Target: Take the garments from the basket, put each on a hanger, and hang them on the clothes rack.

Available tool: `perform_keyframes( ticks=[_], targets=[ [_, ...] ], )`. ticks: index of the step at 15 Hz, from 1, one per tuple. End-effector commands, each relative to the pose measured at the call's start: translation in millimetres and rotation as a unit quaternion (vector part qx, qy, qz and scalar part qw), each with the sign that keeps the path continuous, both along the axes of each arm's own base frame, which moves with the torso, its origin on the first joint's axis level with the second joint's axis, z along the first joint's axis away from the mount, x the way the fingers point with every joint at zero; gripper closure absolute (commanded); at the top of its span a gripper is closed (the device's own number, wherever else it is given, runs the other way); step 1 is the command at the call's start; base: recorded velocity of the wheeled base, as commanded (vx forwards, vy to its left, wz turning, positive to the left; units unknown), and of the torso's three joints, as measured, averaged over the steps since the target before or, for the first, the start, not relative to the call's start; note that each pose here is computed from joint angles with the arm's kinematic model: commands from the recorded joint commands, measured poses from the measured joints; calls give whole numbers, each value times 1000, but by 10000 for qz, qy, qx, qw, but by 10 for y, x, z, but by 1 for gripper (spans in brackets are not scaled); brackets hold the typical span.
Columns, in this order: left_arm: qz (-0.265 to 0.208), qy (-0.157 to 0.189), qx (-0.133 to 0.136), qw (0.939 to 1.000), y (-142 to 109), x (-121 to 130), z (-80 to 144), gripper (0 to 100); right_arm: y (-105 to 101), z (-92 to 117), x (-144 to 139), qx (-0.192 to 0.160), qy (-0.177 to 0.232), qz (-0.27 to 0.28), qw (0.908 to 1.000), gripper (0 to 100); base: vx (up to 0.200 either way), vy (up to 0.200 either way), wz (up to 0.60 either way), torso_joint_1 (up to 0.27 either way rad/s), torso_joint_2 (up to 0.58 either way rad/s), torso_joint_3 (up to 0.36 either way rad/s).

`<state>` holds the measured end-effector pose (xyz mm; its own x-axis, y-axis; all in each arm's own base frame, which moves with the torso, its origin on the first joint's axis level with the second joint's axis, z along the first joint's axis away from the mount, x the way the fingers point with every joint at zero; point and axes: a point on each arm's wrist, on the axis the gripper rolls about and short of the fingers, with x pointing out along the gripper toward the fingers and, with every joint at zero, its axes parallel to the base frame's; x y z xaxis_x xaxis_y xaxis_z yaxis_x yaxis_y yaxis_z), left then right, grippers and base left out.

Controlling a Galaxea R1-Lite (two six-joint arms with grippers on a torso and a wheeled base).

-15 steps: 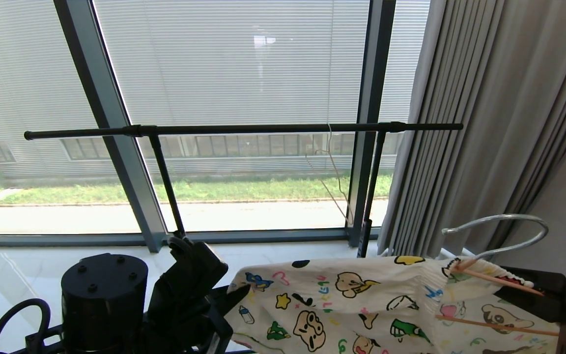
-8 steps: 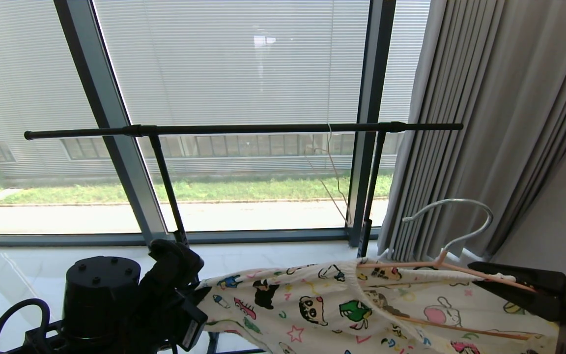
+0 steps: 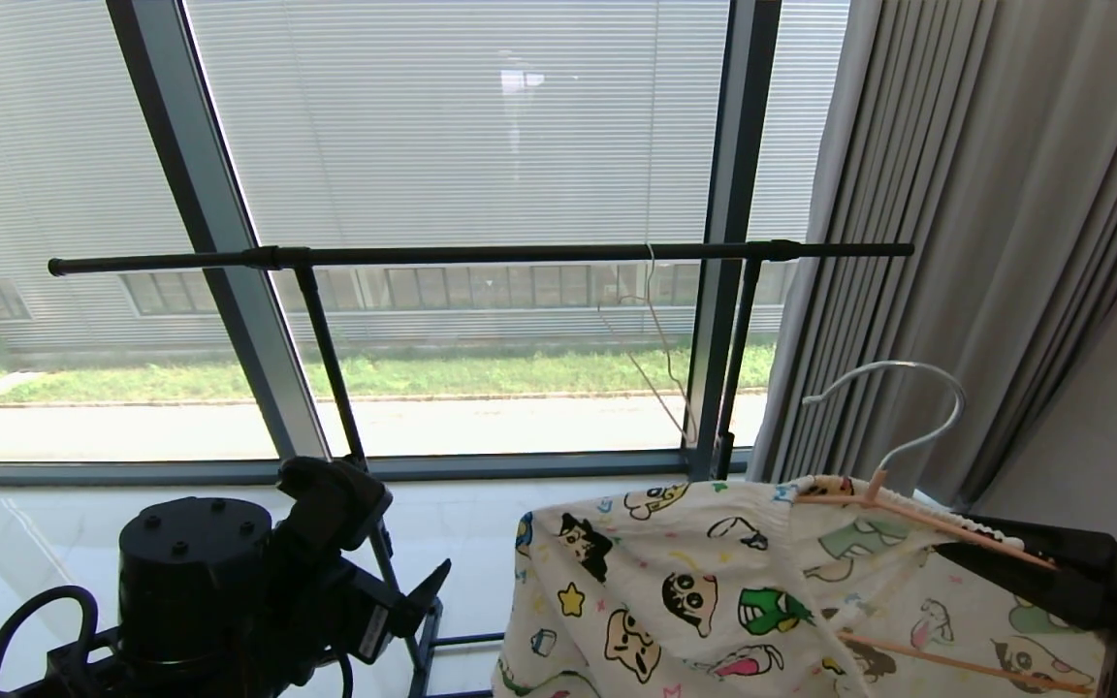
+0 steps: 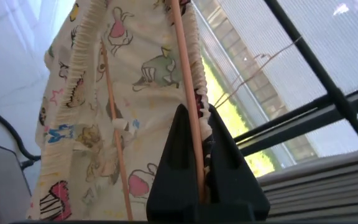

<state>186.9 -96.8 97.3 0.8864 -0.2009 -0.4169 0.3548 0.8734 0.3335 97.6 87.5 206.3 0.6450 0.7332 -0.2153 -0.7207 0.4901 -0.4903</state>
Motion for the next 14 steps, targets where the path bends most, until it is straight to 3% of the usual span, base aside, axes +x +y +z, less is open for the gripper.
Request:
perform_keyframes(
  ticks=[1,2,4,5,7,8,9,10,12,14],
  targets=[
    [466,-388,-33,9982,18,41,77,0,-16,-47,8,55,405,-482,9980,100,0,0,0,0,0,0],
    [666,-534,-31,9963,38,56,101,0,-35,-100,9,-15,678,-843,9941,100,0,0,0,0,0,0],
    [1170,-821,-61,9897,126,113,157,0,-122,-255,2,-178,1550,-1813,9710,100,0,0,0,0,0,0],
    [1478,-968,-55,9843,183,141,185,0,-192,-335,-1,-213,1992,-2392,9501,100,0,0,0,0,0,0],
    [1786,-1119,-51,9775,240,163,213,0,-345,-437,17,-362,2359,-3412,9092,100,0,0,0,0,0,0],
    [1824,-1152,-66,9764,252,169,220,0,-379,-462,39,-340,2433,-3640,8984,100,0,0,0,0,0,0],
    [1881,-1198,-73,9748,275,184,234,0,-449,-496,137,-136,2598,-4180,8704,100,0,0,0,0,0,0],
    [1882,-1217,-86,9745,273,188,243,0,-472,-510,219,-12,2607,-4481,8551,100,0,0,0,0,0,0],
    [1883,-1223,-90,9744,272,190,247,0,-395,-542,450,430,2409,-4900,8367,100,0,0,0,0,0,0],
    [1880,-1217,-78,9746,273,188,243,0,-278,-544,703,837,2145,-4979,8361,100,0,0,0,0,0,0]
  ],
)
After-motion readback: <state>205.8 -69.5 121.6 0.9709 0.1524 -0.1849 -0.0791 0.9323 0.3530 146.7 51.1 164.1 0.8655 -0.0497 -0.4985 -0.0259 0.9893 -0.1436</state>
